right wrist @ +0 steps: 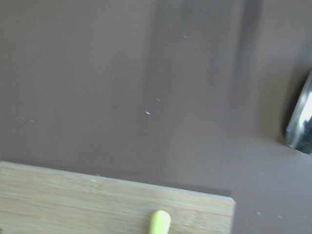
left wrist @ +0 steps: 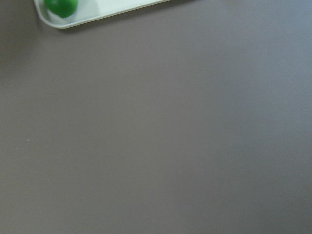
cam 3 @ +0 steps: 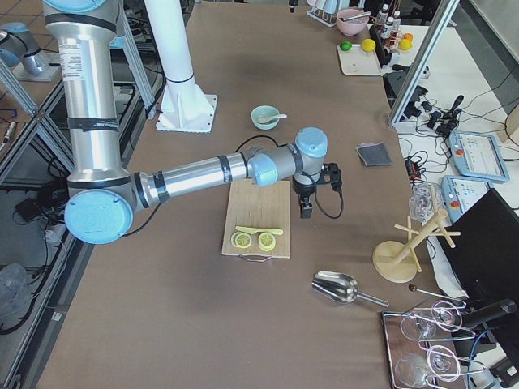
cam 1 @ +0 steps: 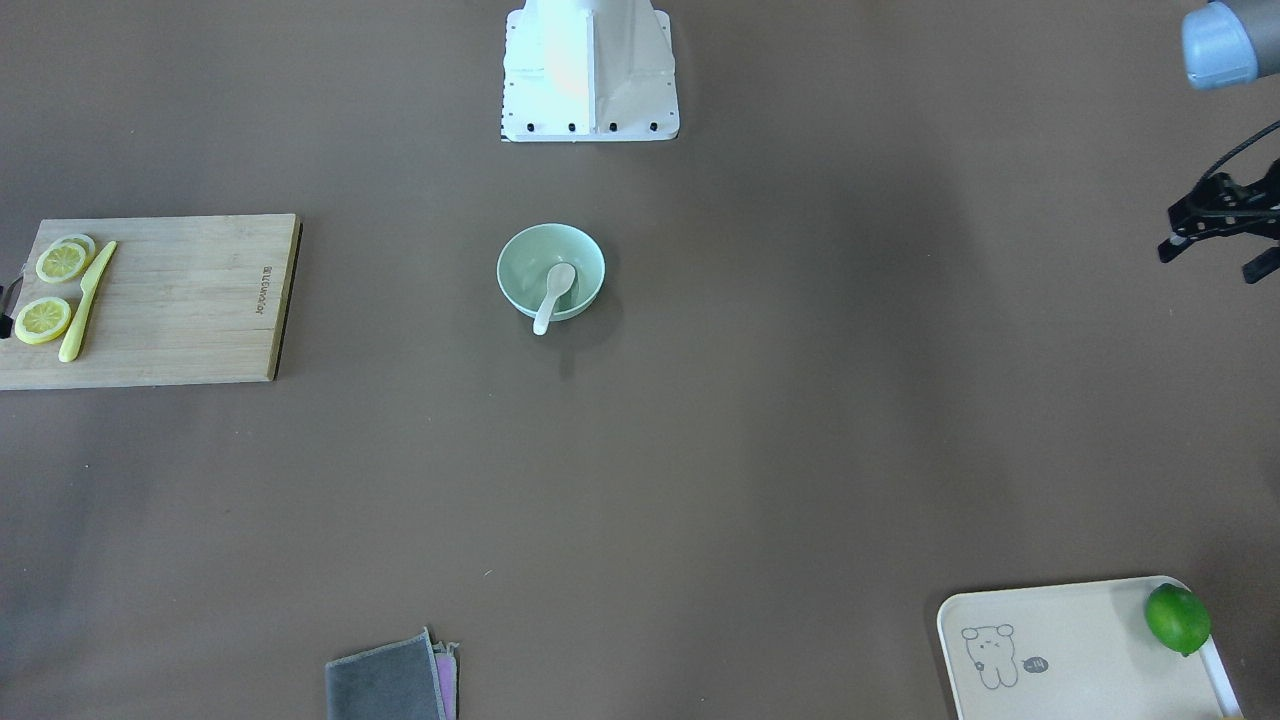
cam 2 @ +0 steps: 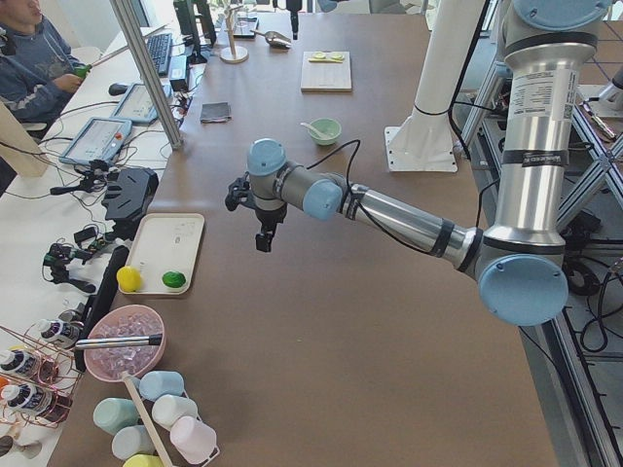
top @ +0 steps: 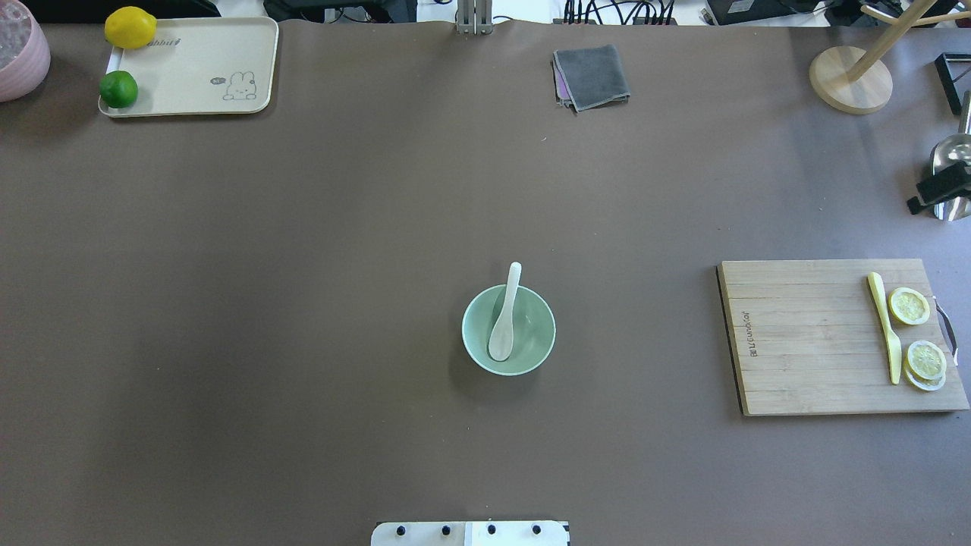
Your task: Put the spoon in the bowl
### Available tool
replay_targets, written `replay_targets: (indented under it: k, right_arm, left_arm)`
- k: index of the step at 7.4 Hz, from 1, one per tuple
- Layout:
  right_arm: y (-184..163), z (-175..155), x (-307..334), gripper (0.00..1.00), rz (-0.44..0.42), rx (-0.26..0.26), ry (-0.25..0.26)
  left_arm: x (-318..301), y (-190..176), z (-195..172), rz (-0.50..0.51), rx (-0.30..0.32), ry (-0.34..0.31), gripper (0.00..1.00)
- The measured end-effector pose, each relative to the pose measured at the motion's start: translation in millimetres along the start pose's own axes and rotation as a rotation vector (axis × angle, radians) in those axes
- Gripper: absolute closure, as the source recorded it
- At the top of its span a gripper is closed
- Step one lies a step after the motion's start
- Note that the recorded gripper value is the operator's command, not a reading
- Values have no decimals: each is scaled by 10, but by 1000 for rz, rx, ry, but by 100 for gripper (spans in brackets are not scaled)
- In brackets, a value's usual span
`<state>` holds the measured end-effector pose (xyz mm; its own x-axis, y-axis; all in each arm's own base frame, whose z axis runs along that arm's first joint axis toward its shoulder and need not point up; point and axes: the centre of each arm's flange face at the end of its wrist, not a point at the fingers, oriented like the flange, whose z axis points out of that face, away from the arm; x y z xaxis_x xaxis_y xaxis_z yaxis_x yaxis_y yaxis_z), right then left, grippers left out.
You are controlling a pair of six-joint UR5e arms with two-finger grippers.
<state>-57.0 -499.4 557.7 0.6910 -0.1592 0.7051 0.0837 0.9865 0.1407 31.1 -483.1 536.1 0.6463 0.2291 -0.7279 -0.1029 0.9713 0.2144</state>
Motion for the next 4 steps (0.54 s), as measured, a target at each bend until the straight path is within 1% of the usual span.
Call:
replay_targets:
  k: [2, 3, 4]
  right_arm:
    - [360, -36, 907, 0, -35, -6, 21]
    - [459, -48, 1144, 0, -27, -7, 28]
    - [525, -47, 1292, 0, -11, -8, 38]
  left_arm:
    - [-712, 376, 57, -120, -31, -26, 2]
    - [-898, 478, 68, -155, -36, -33, 2]
    - [-995, 531, 95, -165, -43, -35, 2]
